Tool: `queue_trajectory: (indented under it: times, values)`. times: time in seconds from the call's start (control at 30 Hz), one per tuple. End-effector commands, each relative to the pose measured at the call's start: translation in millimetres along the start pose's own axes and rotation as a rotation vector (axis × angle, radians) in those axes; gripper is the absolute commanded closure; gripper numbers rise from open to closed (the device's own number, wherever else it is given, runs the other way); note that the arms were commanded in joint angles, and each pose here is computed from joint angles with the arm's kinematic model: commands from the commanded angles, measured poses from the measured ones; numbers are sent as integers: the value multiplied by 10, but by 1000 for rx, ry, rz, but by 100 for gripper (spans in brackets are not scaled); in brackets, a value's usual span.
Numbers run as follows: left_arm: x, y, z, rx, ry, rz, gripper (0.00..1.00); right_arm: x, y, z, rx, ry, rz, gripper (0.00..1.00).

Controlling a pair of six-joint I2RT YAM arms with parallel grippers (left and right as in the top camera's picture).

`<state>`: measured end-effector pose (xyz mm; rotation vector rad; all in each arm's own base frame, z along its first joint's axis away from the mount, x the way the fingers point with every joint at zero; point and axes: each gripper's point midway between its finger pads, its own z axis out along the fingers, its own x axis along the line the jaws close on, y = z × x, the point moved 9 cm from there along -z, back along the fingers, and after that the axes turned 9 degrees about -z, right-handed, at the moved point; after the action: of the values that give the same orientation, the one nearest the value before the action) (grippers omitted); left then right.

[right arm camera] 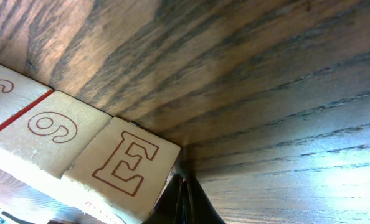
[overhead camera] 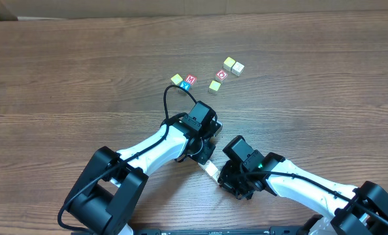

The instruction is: Flip 3 blocks

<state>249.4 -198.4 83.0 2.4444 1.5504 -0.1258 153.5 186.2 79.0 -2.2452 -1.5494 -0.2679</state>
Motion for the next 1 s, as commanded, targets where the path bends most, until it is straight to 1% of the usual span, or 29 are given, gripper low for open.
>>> queue_trajectory:
  times: [0.0,0.27,0.97]
  values:
    - [147,-190,213,98,104,4,96,-13,50,10,-35,-10,-3,96]
    - [112,-202,214,108,63,-30,96,1,8,22,-15,-7,-13,96]
    - [106,-174,217,91,58,-26,96,53,-78,51,7,7,17,96]
